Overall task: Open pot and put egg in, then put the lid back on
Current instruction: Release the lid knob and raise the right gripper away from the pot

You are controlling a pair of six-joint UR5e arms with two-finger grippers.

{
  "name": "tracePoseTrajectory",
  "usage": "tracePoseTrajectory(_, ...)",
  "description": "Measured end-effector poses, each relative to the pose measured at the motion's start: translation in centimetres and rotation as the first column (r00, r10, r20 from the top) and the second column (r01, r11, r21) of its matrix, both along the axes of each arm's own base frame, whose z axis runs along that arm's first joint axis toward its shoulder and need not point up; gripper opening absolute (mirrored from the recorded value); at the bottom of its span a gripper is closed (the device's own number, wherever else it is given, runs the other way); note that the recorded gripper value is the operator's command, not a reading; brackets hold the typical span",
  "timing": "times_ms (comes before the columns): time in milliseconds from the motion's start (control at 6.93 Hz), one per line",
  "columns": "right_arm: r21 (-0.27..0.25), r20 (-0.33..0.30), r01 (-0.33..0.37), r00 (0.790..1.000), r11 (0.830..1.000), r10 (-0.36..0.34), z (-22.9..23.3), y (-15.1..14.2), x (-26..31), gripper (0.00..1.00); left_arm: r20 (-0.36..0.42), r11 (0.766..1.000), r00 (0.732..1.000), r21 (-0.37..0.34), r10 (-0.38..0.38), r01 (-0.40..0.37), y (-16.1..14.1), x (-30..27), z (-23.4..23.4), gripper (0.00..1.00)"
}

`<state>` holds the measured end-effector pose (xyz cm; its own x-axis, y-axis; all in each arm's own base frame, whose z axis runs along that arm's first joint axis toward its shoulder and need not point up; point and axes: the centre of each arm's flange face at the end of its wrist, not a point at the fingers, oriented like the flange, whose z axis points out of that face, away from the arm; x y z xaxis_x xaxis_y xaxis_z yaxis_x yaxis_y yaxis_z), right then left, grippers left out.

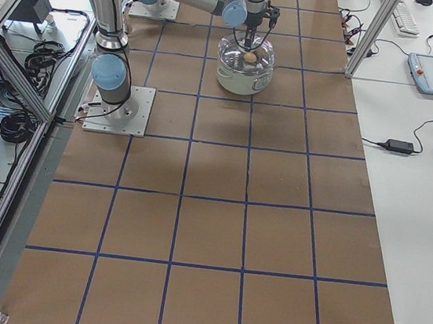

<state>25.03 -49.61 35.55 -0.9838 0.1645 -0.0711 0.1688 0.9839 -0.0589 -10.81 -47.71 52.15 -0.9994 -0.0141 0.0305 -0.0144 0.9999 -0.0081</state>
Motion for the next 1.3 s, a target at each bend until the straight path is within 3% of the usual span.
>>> tracePoseTrajectory(289,-0.004,0.000,-0.001,1.000,1.000,0.001,0.1,-0.1,-0.1,0.98,0.000,1.000,1.000,-0.003,0.000,0.000,0.0,0.0,0.1,1.00)
tracePoseTrajectory(722,-0.093,-0.019,-0.037,0.999,0.995,0.036,4.5,-2.5,-5.3,1.00,0.000,1.000,1.000,-0.002,0.000,0.000,0.0,0.0,0.1,1.00)
tracePoseTrajectory(1010,-0.093,-0.039,-0.035,0.999,0.995,0.032,9.3,-1.5,-11.9,1.00,0.001,1.000,1.000,-0.004,0.000,0.000,0.1,0.0,0.2,1.00)
tracePoseTrajectory(1299,-0.091,-0.047,-0.012,0.999,0.996,0.008,12.3,0.9,-14.3,1.00,0.009,1.000,1.000,0.009,0.016,-0.017,0.2,0.0,0.4,1.00)
